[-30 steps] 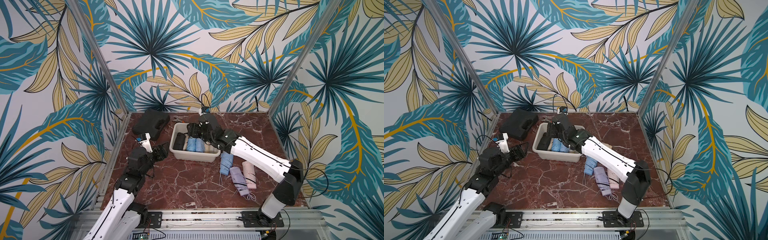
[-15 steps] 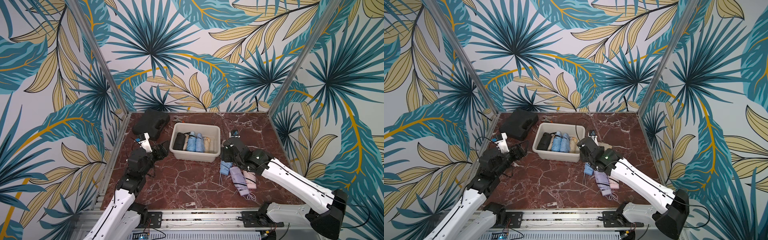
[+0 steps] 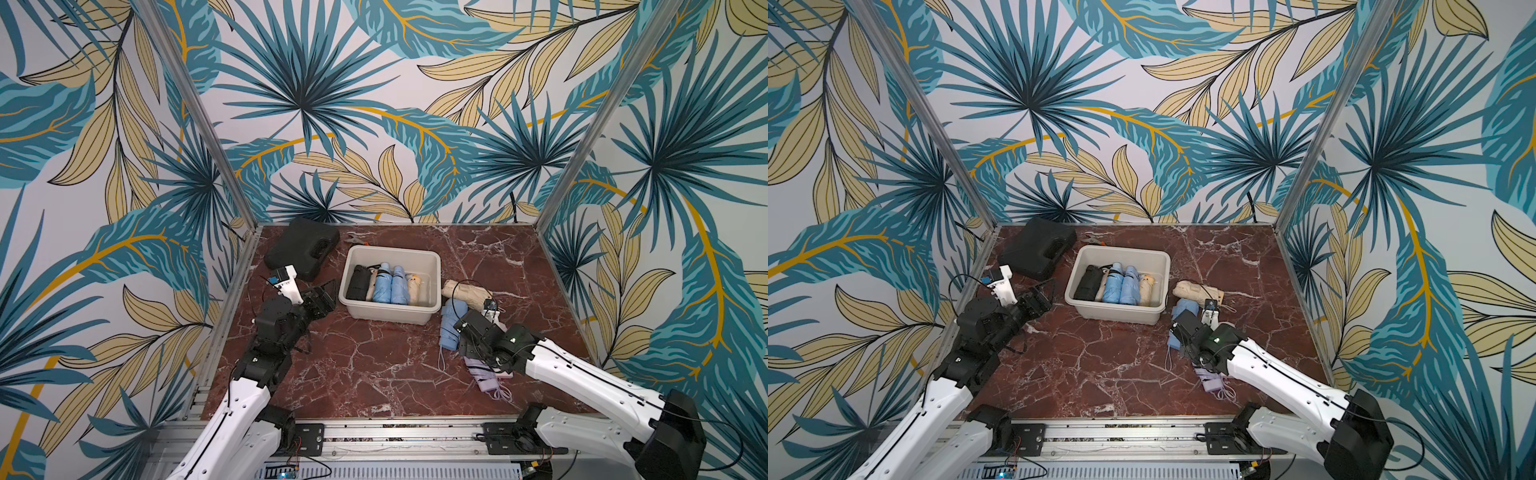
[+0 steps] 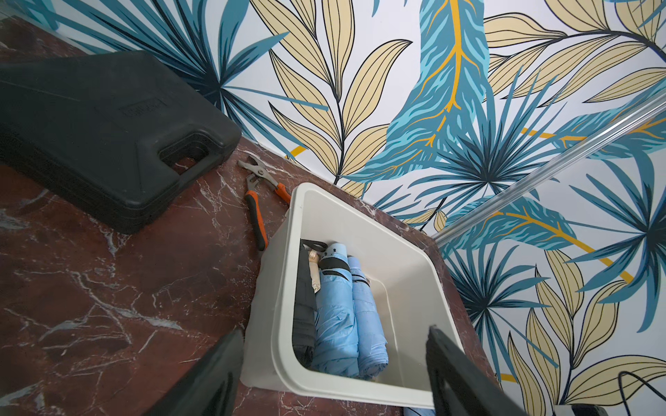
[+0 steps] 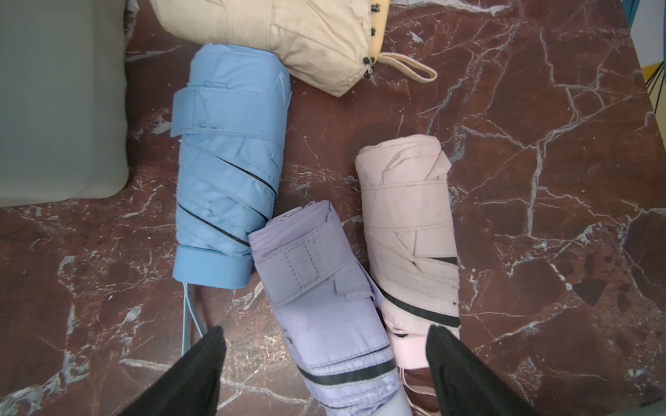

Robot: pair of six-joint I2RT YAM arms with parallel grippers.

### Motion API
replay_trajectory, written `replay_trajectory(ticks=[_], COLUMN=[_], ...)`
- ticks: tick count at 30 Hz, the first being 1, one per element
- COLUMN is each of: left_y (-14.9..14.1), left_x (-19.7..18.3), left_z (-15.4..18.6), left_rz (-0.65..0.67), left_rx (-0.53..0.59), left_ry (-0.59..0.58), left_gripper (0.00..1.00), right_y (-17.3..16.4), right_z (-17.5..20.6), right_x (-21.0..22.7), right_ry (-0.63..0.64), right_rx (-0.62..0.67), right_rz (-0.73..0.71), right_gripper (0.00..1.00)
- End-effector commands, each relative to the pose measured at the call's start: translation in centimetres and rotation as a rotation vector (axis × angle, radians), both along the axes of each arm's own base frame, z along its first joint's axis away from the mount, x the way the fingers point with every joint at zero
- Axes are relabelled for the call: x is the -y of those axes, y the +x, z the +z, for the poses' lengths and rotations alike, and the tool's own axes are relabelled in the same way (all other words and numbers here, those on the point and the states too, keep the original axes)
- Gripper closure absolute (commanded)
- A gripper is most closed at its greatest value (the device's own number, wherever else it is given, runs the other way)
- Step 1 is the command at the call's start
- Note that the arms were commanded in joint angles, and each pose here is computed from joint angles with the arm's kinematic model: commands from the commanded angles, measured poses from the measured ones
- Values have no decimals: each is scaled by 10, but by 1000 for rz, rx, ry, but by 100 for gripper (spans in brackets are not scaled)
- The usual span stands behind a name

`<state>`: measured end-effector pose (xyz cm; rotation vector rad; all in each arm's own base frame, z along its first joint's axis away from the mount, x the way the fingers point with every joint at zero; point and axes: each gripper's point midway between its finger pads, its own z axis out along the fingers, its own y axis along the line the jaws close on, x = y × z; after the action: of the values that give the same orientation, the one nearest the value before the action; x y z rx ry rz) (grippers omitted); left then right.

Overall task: Put the umbrella into the storage box
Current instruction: Pick up the umbrella from the center of the board.

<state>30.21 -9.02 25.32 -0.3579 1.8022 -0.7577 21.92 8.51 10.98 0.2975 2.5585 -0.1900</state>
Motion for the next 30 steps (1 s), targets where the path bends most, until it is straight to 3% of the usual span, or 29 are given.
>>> replay_trajectory(ticks=[1, 13, 23, 26, 30], left_y=[-3, -7, -6, -6, -6], left_x=[-3, -6, -6, -6, -6], left_z=[5, 1, 0, 0, 0], left_rz=[10, 18, 20, 21, 21], left_rx=[22, 20, 21, 23, 23], left_ry=[-2, 2, -1, 0, 0], left_gripper=[17, 16, 16, 16, 16], right_y=[0, -7, -24, -25, -20], right_z=[-18, -67, -62, -47, -32], right_x=[3, -10, -67, -65, -24], right_ry=[-5, 34, 267, 241, 89], right_rx=[-34, -188, -295, -290, -190], right_rz=[-35, 2, 103, 125, 49], right_gripper=[9, 9, 9, 9, 6])
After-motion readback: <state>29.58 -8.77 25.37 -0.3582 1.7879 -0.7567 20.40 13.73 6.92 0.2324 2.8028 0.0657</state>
